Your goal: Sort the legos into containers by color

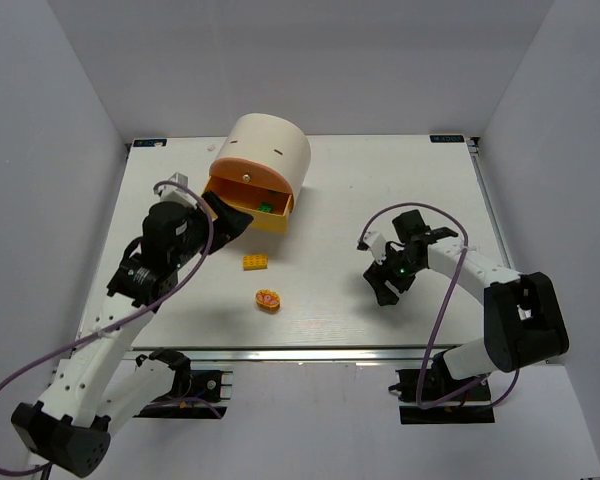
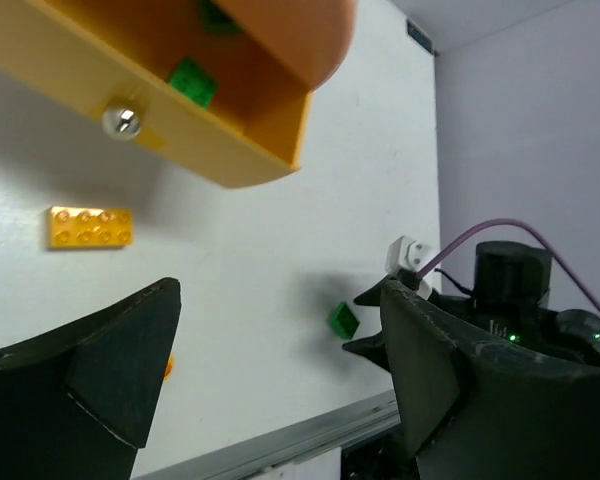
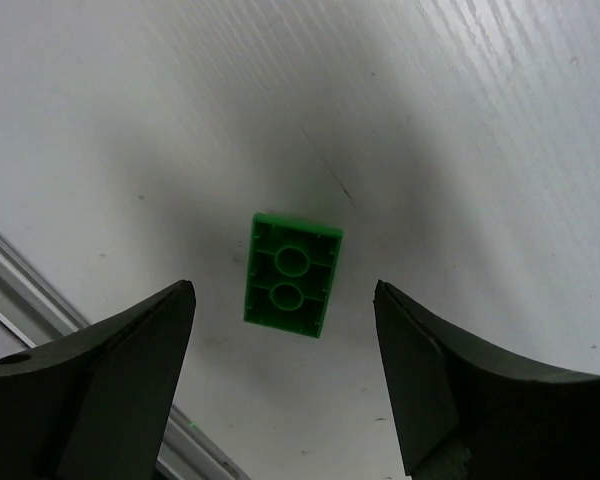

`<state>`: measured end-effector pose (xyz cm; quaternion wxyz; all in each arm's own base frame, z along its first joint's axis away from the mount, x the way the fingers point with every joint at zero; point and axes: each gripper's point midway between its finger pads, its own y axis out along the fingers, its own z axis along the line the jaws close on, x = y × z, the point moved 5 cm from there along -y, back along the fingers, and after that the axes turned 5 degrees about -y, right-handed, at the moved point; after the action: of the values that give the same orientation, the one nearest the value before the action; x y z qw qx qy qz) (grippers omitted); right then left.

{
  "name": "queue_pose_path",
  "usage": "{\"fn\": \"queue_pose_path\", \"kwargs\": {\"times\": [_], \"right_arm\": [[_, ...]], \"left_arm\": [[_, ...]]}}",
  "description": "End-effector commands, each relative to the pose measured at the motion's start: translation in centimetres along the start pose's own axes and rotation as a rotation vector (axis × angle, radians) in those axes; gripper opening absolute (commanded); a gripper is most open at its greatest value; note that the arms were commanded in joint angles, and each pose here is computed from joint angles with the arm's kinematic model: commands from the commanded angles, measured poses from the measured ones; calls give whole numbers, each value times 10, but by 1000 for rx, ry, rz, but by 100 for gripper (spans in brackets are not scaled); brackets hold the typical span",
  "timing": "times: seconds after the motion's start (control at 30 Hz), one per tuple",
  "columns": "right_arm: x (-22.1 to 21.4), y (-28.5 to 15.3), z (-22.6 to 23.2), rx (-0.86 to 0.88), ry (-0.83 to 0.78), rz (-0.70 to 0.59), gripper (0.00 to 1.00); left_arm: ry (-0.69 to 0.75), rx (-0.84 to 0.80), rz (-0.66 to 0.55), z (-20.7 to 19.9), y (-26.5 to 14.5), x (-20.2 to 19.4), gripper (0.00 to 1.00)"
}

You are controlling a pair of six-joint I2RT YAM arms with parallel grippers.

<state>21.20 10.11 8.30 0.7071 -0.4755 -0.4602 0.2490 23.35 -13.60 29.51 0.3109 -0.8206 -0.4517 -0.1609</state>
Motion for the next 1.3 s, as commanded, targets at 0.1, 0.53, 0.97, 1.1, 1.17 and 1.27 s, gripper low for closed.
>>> {"fn": "queue_pose_path", "kwargs": {"times": [0.1, 0.53, 0.97, 1.1, 1.17, 1.27], "right_arm": [[-12, 13, -14, -131, -10, 74, 72], [67, -37, -5, -43, -323, -238, 0], [326, -132, 8, -94, -441, -625, 0], [359, -107, 21, -82, -379, -603, 0], [365, -94, 17, -127, -361, -590, 0], [365, -80, 16, -188, -366, -584, 0]], "left_arm": [[-23, 116, -19, 47, -16, -24, 91], [-89, 226, 18, 96, -7, -57, 93], [-108, 329, 123, 119, 11, -79, 94], [-110, 320, 120, 118, 11, -78, 94], [-111, 321, 119, 117, 10, -78, 94], [-116, 315, 116, 118, 7, -79, 94]]}}
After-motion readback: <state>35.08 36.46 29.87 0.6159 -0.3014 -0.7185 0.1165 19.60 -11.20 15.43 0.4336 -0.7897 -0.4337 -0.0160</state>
